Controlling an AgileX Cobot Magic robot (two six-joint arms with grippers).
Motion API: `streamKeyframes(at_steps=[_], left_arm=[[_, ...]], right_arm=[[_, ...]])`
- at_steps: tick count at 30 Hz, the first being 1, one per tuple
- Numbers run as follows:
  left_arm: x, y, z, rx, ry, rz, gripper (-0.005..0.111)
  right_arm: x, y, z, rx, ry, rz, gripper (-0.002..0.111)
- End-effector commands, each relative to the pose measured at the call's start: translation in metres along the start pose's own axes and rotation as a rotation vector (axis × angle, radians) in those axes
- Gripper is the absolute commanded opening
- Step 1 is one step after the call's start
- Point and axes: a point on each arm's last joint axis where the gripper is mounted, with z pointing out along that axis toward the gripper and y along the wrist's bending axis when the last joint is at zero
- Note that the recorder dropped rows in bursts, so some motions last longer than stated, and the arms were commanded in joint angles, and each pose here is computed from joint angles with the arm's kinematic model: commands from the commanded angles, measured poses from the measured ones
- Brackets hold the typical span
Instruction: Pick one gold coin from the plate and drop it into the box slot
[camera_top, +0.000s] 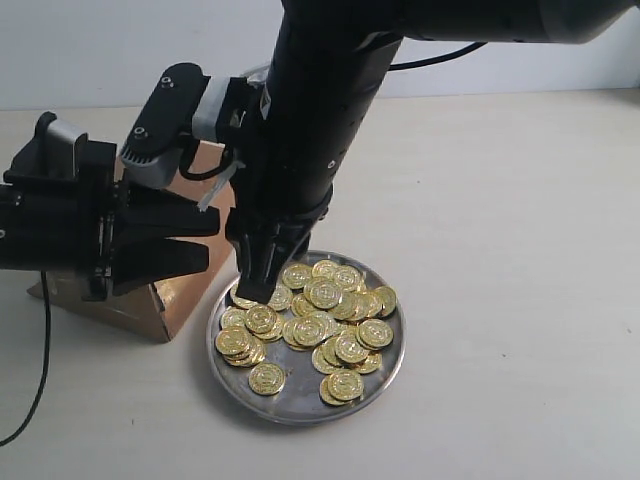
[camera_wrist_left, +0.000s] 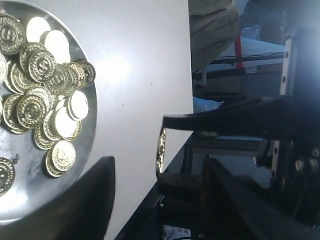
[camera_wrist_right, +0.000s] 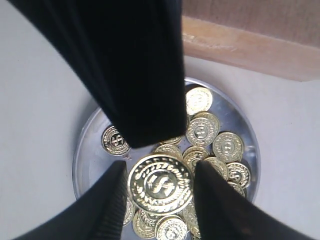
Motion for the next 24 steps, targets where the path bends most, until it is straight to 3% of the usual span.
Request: streamKeyframes(at_steps=[1, 24], left_arm=[[-0.004, -0.006, 0.008, 0.041, 0.004, 0.009, 0.051], [-0.006, -0.009, 0.02, 0.03, 0.016, 0.011, 0.051]], right_arm=[[-0.003, -0.002, -0.008, 0.016, -0.035, -0.001, 0.024], [-0.005, -0.003, -0.008, 0.025, -0.064, 0.006, 0.024]])
